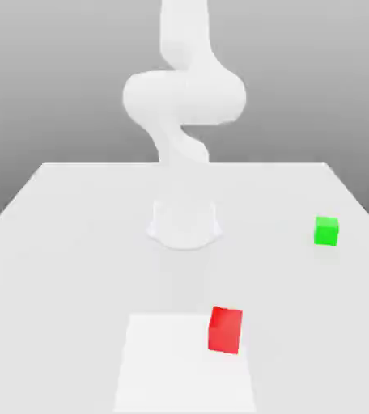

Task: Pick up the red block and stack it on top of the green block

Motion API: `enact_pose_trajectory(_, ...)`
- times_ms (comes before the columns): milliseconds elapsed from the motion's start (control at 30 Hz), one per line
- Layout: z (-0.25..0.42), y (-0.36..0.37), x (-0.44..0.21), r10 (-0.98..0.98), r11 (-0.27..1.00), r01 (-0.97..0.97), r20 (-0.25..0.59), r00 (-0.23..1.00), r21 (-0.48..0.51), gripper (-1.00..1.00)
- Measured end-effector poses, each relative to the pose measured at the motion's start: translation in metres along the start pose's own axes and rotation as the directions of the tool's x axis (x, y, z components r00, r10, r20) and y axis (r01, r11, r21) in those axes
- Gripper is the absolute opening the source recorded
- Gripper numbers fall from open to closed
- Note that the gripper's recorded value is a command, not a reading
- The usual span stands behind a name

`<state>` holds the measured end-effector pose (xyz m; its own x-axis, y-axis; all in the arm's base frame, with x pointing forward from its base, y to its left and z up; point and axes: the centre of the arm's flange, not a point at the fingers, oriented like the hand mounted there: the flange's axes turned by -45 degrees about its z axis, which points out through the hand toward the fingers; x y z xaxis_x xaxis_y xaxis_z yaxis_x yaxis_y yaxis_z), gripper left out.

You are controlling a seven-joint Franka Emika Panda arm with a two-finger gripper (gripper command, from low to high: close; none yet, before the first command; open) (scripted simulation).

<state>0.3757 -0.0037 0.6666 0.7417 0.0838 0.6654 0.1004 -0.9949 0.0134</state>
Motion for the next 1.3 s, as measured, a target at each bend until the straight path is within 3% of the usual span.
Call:
enact_pose_trajectory(200, 0.124, -0.009, -0.04, -0.259, 0.959, 0.236, 0.146, 0.955, 0.156, 0.0)
enact_pose_trajectory(400, 0.226, -0.037, -0.108, -0.523, 0.837, 0.444, 0.23, 0.821, 0.318, 0.0)
enact_pose_trajectory(600, 0.297, -0.065, -0.193, -0.756, 0.641, 0.604, 0.253, 0.603, 0.474, 0.0)
enact_pose_trajectory(800, 0.334, -0.078, -0.282, -0.921, 0.387, 0.696, 0.218, 0.322, 0.605, 0.0)
enact_pose_trajectory(900, 0.344, -0.078, -0.302, -0.946, 0.323, 0.708, 0.201, 0.253, 0.628, 0.0)
enact_pose_trajectory(1300, 0.386, -0.078, -0.341, -0.95, 0.313, 0.71, 0.198, 0.243, 0.631, 0.0)
